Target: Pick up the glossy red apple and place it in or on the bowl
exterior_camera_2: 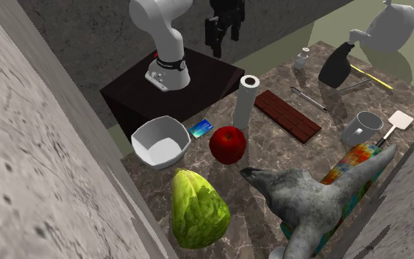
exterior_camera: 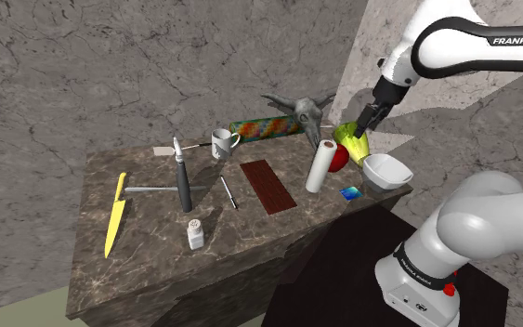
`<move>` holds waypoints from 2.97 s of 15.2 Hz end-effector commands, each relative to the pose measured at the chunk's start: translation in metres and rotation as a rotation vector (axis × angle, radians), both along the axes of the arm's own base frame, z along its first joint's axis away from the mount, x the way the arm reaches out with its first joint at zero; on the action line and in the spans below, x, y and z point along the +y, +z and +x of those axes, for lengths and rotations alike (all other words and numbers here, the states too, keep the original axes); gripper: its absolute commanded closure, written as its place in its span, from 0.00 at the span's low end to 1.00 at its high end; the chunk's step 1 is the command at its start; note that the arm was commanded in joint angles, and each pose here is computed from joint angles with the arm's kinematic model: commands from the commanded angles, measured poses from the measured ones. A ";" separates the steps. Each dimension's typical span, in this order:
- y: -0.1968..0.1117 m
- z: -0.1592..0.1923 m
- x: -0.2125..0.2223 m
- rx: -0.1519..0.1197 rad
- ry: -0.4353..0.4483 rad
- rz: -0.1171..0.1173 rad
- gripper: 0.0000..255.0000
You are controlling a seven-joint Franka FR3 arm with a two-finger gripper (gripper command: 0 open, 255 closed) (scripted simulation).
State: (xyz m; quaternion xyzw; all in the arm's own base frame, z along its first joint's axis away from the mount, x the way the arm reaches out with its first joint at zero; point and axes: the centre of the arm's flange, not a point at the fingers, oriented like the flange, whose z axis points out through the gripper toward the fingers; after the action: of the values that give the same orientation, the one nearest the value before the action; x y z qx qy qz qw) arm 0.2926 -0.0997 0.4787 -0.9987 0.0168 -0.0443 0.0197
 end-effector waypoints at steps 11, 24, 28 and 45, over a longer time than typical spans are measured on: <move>-0.111 0.019 -0.103 -0.253 0.070 -0.062 0.00; -0.179 0.048 -0.135 -0.329 0.091 -0.080 0.00; -0.179 0.048 -0.135 -0.329 0.091 -0.080 0.00; -0.153 0.048 -0.135 -0.329 0.091 -0.080 1.00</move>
State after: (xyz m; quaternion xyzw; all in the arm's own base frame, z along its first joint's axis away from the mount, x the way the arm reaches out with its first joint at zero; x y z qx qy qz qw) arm 0.3407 -0.2332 0.3214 -0.9776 -0.0335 -0.2070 -0.0156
